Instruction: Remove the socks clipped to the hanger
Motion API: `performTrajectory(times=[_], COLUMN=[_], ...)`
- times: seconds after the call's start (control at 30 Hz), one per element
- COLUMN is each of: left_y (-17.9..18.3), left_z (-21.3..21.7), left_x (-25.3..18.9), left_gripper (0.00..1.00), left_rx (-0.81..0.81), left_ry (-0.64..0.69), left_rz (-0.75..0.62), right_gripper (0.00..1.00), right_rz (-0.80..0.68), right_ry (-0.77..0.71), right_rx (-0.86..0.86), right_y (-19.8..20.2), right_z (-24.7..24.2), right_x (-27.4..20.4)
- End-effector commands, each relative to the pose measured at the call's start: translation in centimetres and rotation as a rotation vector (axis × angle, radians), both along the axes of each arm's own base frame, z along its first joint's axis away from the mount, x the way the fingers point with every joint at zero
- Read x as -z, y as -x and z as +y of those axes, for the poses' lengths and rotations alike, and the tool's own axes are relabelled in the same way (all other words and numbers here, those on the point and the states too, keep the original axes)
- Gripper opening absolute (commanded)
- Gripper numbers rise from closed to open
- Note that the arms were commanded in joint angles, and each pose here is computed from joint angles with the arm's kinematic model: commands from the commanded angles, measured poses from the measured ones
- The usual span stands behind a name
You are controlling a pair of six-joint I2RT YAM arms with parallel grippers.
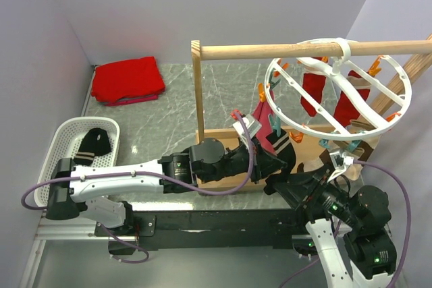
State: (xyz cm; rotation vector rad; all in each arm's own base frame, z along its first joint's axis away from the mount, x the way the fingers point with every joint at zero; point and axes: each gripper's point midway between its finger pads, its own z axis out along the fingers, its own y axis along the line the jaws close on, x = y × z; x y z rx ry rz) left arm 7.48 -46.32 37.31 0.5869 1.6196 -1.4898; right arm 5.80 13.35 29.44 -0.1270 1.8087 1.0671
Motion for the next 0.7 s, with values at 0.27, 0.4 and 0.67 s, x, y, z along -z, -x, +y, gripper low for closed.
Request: performTrajectory(times=[0.27,0.4,0.67], left_y=[1.1,1.1,0.5], left_z=[-1.3,-1.2,0.1], left_x=[-2.5,-2.7,-2.0], left_gripper=[0.03,0.04,0.6], left_rx=[0.08,0.079,0.039], left_ry=[0.085,0.088,0.054], left_rz=[0.026,0.025,0.018], right_gripper=[0.54,0.23,0.0], right_rz=[-0.081,-0.069,-0.049], right_ry=[-0.048,-0.046,-0.005], right_rx=[-0.008,-0.016,0.008], right_y=[-0.9,-0.8,-0.6], right_z=[0.4,0.5,0.0], right_x=[-1.5,-1.1,0.0])
